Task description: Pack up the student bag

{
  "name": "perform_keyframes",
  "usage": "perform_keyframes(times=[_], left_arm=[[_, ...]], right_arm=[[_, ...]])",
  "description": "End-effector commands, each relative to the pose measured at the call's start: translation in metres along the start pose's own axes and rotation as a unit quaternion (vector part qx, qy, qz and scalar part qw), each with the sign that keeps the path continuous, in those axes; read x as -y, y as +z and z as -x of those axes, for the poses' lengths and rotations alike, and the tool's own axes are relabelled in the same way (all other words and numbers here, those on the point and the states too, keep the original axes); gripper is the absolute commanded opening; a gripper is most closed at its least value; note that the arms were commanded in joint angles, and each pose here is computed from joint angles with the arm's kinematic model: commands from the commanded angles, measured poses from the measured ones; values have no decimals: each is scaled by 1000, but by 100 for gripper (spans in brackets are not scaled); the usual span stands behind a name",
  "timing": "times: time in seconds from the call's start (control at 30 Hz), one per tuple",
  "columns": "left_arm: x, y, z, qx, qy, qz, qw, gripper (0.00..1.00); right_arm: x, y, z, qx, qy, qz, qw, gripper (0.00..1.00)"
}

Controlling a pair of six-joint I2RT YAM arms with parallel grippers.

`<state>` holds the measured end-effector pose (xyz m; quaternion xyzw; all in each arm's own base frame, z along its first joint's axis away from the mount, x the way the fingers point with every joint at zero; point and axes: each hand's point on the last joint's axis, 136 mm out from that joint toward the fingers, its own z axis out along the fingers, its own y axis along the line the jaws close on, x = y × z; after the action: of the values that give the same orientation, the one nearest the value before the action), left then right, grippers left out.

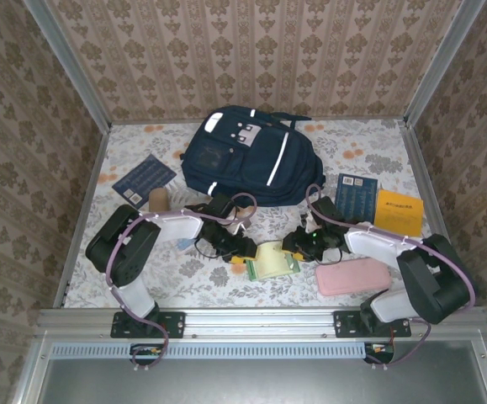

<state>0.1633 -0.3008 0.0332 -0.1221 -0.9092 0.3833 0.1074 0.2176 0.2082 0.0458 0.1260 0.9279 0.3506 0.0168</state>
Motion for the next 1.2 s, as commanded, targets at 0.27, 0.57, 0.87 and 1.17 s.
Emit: perform_keyframes(times=[0.27, 0.57, 0.87, 1.17], left_arm=[[8, -6, -4, -3, 26, 8, 1000, 46], [6, -4, -6, -6, 26, 12, 1000, 46], [6, -4, -6, -6, 28, 14, 999, 45], [6, -6, -6, -2, 25, 16, 1000, 45]], right_arm=[[-11, -18, -7, 7, -34, -2, 999, 29], [-33, -29, -13, 10, -41, 54, 998, 33], [-31, -18, -19, -4, -27, 90, 996, 41], [-15, 9, -15, -26, -10, 79, 997, 36]])
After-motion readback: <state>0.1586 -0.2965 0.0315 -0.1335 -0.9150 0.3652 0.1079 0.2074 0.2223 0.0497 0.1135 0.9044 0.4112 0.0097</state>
